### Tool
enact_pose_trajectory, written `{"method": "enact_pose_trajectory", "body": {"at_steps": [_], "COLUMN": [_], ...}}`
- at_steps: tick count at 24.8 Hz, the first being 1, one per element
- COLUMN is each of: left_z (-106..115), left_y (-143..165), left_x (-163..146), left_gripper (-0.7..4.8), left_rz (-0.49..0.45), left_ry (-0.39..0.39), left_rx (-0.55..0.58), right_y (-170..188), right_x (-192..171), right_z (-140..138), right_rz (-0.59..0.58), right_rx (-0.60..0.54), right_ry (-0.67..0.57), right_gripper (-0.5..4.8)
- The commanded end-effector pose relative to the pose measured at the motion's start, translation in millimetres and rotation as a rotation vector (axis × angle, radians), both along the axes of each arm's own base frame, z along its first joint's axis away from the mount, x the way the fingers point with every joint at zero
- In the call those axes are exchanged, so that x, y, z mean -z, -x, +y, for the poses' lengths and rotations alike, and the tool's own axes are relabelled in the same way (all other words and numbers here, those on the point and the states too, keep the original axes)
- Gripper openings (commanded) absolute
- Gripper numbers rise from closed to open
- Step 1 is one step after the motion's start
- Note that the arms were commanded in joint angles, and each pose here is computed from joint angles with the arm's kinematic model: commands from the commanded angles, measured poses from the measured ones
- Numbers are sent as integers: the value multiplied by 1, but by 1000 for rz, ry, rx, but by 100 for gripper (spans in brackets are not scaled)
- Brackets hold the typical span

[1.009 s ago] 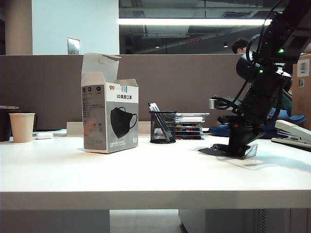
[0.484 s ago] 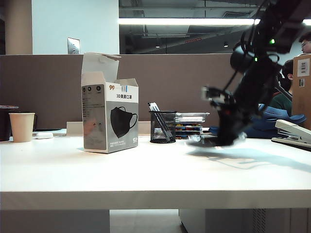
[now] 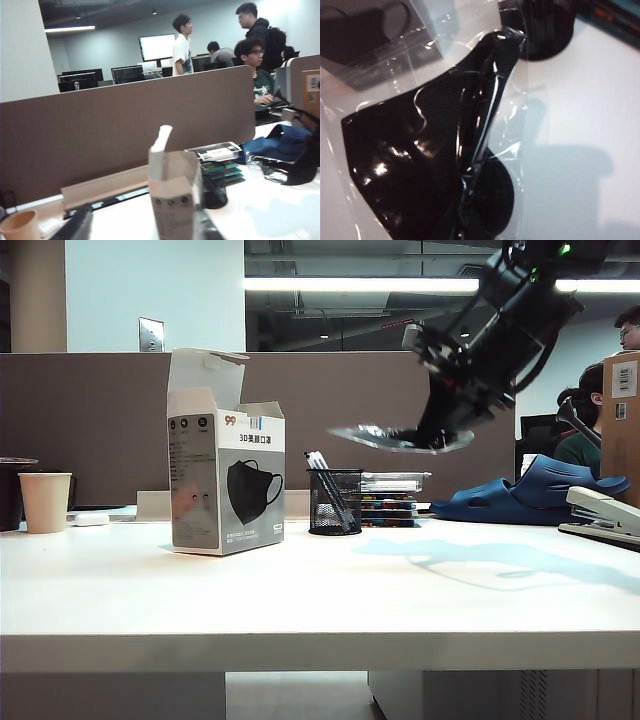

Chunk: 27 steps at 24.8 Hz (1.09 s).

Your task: Put the mask into the mask box.

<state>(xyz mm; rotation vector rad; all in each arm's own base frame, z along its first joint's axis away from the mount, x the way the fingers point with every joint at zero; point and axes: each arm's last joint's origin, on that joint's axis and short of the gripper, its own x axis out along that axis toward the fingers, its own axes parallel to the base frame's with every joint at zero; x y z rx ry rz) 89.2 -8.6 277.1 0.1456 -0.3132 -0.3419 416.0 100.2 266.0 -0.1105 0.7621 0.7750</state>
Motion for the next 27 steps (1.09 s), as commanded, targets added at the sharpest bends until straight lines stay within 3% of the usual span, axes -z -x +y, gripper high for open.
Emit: {"method": "enact_pose_trajectory", "body": {"at_steps": [1,6,15,21,27], "left_z": [1,2,-1,-13,-29], "left_y": [-12,-57,-144,-205,-228], "left_x": [-17,-40,-53,-48,-31], "left_gripper": [297,316,320,319,319], "left_rz": [-1,66,137,203,248], "left_ry": [-49,-113,-130,-147,-185], "left_rx": [-18,-24,85,178,232], "right_y": [1,-3,-13,-15,-11], "right_x": [-12,-20,-41,-60,-61], "right_z": [3,6,14,33,50], "right_rz": [-40,-65,-197,-373,-405], "right_rx": [-50,-47,-70,-116,-119], "right_ry": [-74,-187,-359,-445,-444], "right_gripper": [-8,-8,-8,-9,-9]}}
